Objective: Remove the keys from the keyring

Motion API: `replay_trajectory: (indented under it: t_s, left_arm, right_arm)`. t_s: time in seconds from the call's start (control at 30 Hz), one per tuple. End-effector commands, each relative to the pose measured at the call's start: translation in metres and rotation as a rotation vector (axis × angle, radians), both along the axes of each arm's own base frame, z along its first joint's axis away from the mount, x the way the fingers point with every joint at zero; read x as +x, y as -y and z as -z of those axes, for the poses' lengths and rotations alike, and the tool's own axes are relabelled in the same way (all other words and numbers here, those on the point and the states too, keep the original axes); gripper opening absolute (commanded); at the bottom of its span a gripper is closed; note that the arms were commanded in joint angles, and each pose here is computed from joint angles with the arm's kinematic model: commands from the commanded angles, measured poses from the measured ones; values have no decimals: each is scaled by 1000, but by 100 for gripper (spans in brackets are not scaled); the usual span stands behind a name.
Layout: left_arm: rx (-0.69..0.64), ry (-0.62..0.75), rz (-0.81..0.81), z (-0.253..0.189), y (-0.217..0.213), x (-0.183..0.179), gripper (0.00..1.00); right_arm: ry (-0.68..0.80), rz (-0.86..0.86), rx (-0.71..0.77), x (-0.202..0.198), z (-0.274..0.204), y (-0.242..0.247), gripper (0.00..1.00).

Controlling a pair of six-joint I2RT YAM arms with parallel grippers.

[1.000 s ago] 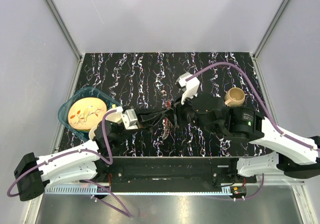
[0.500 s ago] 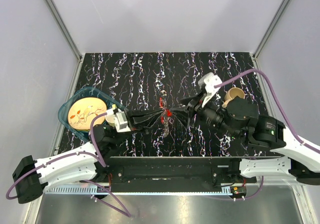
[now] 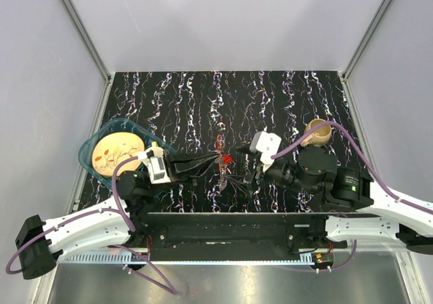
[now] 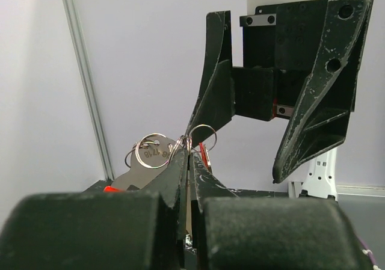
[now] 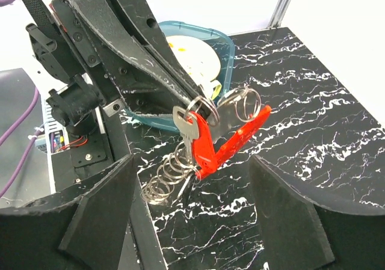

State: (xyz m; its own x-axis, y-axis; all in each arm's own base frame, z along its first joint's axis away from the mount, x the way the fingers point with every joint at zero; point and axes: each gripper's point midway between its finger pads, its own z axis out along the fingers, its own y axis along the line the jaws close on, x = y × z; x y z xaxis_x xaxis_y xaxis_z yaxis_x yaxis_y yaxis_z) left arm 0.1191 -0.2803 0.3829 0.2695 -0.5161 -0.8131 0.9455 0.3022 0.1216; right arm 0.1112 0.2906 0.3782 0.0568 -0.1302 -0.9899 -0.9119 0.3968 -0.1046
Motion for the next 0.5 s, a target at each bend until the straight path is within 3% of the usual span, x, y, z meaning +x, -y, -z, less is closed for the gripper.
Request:
replay_trajectory:
  t_s: [0.0,0.23,0.33,0.37,0.47]
  left_arm:
    - [-102,87,30,-39,-13,-15,0]
    - [-89,79,29,-35,-11,-13,0]
    - [-81,78,18,-33,-10,-11,0]
    - [-77,73,10,-31,-9,-9,0]
    - [-54,65,-25,-24,-6,-1,0]
  right_arm:
    - [74,-19,33,3,-19,-11,80]
    - [87,-2,0,9,-15,-20,79]
    - [78,-16,1,7,-14,-22,69]
    - [76,-19,6,6,-16,-22,58]
    - [64,-27,17,4,-19,-22,44]
